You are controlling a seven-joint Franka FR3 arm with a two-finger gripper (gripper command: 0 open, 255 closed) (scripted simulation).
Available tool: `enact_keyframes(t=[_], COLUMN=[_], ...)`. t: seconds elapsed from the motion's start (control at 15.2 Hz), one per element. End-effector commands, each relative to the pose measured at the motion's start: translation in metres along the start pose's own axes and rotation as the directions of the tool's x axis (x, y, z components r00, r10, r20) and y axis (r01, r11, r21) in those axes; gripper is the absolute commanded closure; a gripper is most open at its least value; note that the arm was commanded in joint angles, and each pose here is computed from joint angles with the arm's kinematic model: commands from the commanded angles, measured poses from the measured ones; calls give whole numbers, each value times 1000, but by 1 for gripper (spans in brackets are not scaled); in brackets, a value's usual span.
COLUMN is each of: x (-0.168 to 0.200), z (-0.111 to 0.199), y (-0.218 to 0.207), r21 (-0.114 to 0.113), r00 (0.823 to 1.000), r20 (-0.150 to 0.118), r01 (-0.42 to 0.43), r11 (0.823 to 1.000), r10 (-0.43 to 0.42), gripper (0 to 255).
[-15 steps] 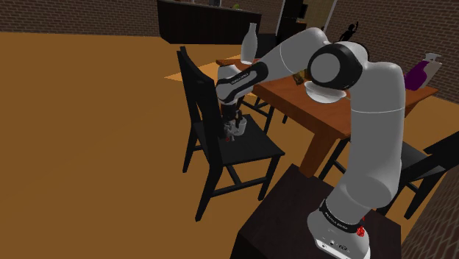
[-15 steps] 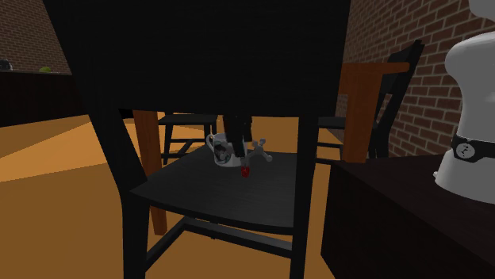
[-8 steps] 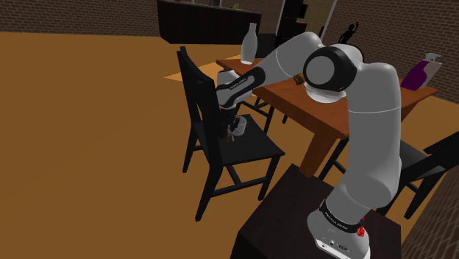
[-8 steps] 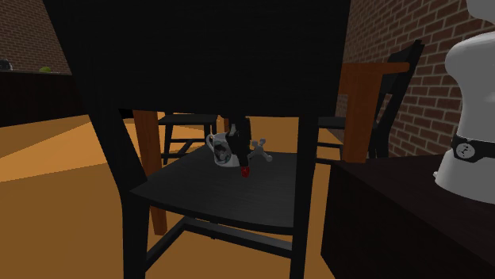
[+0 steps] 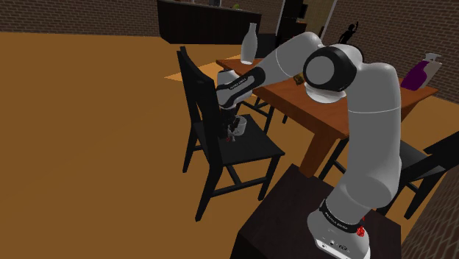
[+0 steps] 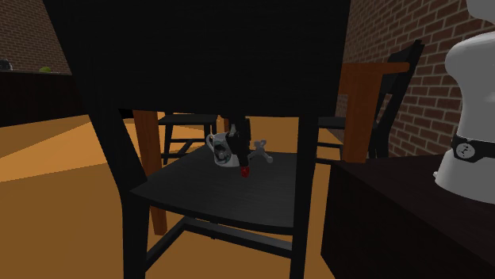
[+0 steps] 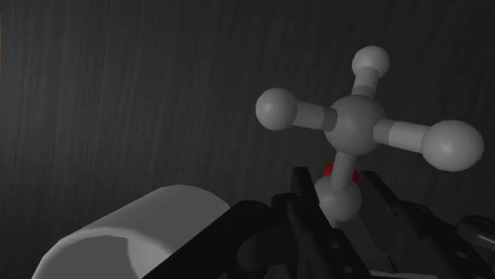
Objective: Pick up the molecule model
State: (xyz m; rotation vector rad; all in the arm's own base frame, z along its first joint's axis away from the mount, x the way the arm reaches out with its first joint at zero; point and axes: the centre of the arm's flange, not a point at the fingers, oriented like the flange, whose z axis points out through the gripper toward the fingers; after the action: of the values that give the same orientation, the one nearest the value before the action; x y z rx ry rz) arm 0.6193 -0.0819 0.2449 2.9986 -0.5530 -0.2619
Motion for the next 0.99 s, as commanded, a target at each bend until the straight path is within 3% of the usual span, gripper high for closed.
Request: enact_keyframes(t=[0.0, 0.92], x=[-1, -12], z=[-5, -77], y=[1, 9], r21=[-1, -1], r00=[1000, 1000], r20=[1, 1], r01=[-1, -1], r11=[1000, 1000], r10=[1, 1], gripper=[255, 255])
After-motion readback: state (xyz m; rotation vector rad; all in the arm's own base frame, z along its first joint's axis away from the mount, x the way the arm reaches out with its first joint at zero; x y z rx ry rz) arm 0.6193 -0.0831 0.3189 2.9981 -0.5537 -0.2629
